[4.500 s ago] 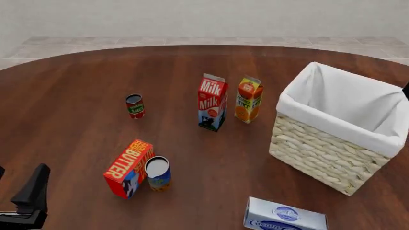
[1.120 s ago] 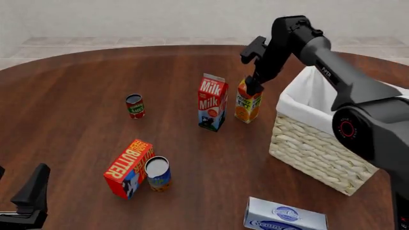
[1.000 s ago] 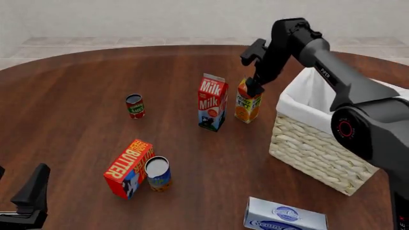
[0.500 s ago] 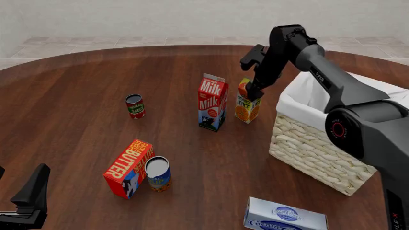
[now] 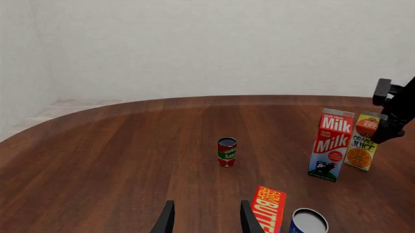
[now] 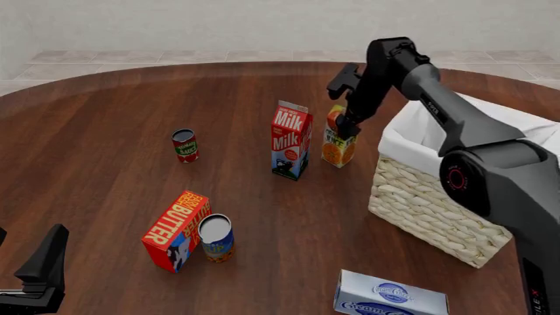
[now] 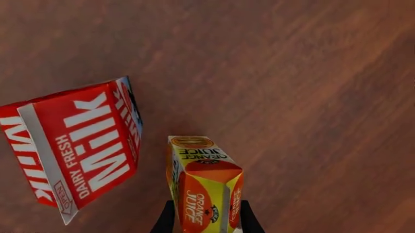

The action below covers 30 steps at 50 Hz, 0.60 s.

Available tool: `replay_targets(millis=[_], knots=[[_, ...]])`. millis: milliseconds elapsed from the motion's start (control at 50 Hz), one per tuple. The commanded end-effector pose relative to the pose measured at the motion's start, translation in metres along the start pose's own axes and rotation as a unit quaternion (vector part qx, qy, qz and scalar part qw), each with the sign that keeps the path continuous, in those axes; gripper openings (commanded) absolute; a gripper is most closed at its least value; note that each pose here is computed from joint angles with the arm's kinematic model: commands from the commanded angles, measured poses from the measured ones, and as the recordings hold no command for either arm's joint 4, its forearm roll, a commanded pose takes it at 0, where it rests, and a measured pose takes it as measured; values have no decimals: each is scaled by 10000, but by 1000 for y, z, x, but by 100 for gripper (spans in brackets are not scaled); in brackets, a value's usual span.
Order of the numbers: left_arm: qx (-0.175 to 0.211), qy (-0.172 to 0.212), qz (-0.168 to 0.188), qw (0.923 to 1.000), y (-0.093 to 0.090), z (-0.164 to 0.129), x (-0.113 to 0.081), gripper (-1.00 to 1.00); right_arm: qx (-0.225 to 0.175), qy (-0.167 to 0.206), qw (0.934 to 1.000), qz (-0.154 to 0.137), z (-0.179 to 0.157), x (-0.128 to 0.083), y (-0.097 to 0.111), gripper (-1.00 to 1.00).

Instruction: Pick up the orange juice, and put it in the basket.

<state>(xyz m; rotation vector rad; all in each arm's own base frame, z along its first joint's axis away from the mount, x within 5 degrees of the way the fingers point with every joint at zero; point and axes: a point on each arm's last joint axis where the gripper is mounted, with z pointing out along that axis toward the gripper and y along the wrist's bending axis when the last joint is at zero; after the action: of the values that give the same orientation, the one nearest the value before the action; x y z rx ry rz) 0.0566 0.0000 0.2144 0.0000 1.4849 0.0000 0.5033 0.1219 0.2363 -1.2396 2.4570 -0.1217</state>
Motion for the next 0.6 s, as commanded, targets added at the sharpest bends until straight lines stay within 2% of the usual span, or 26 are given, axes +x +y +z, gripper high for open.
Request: replay_targets(millis=[20, 140, 180, 320, 540, 600], knots=[[0, 0, 0, 10000, 0, 0, 0, 100, 64, -51, 9995, -313, 0, -3, -2, -100], [0, 0, 0, 10000, 0, 0, 0, 100, 142, -138, 9992, -338, -6, -5, -4, -100], [0, 0, 0, 10000, 0, 0, 0, 100, 154, -219, 9990, -363, -13, -13, 4, -100], [0, 0, 0, 10000, 0, 0, 0, 100, 209, -276, 9984, -453, -20, -14, 2, -100], [0, 0, 0, 10000, 0, 0, 0, 100, 288, -390, 9979, -426, -45, -16, 5, -100], [0, 0, 0, 10000, 0, 0, 0, 100, 278, -399, 9982, -340, -52, -15, 8, -100]])
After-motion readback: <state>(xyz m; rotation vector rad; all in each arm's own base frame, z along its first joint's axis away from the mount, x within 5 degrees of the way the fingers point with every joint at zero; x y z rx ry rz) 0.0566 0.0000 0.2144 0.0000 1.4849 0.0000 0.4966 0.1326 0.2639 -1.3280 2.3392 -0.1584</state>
